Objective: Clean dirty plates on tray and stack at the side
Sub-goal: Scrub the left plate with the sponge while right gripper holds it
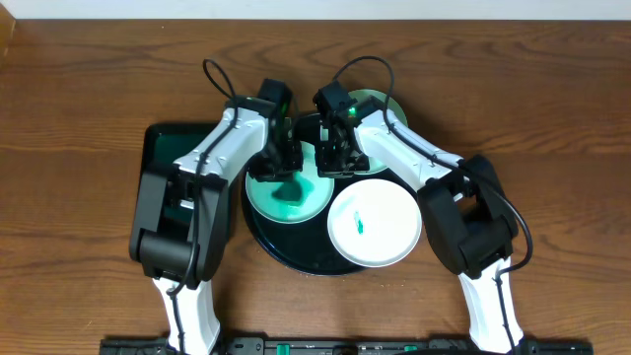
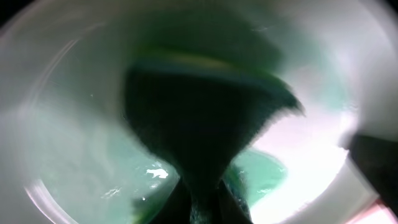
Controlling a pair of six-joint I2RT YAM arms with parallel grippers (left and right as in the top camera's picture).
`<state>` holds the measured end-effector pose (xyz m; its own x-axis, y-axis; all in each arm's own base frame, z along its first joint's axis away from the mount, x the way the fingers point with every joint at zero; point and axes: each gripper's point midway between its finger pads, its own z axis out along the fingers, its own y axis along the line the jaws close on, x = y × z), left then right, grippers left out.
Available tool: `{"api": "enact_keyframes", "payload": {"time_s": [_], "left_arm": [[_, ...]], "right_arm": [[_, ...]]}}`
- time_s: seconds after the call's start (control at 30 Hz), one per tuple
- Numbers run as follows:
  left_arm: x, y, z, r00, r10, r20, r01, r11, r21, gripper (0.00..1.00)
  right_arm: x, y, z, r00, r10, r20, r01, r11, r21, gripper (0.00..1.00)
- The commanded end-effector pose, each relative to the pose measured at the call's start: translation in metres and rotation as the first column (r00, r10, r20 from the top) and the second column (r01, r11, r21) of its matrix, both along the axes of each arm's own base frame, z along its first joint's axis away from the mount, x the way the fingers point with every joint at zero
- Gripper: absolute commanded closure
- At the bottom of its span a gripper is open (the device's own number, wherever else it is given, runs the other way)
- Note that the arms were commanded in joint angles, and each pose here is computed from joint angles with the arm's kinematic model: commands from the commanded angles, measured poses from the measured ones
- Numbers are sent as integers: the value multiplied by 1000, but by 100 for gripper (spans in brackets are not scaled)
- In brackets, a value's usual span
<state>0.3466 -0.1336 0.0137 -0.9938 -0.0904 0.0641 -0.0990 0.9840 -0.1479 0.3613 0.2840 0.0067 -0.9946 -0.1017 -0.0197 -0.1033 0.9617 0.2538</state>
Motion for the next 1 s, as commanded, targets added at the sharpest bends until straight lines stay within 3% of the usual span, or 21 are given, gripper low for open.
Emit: {"api": "enact_keyframes", "payload": {"time_s": [0.0, 0.1, 0.2, 0.3, 0.57, 0.77, 0.83, 0.97], "left_arm": [[-11, 70, -14, 986, 166, 3, -155, 917, 368, 93], [-20, 51, -16, 985, 164, -59, -142, 951, 273, 93], [-29, 10, -14, 989, 48, -140, -43, 998, 36, 93], [-37, -29, -6, 985, -78, -155, 50, 983, -178, 93], [-15, -52, -4, 994, -103, -45, 88, 963, -255, 93], [12, 8, -18, 993, 113, 20, -114, 993, 27, 93], [18, 56, -19, 973, 214, 83, -227, 947, 226, 93], [9, 81, -16, 965, 248, 80, -260, 906, 335, 93]], "right_arm": [[-5, -3, -18, 1000, 3, -29, -4, 1000, -20, 99], [-4, -3, -18, 1000, 3, -26, -4, 1000, -18, 99], [-4, -3, -18, 1000, 3, -27, -4, 1000, -18, 99], [-5, -3, -18, 1000, 3, -30, -4, 1000, -20, 99], [-5, -3, -18, 1000, 3, -30, -4, 1000, -21, 99], [-5, -3, -18, 1000, 3, -30, -3, 1000, -20, 99], [-5, -3, -18, 1000, 3, -30, -4, 1000, -21, 99], [-5, -3, -19, 1000, 3, -30, -4, 1000, -20, 99]]}}
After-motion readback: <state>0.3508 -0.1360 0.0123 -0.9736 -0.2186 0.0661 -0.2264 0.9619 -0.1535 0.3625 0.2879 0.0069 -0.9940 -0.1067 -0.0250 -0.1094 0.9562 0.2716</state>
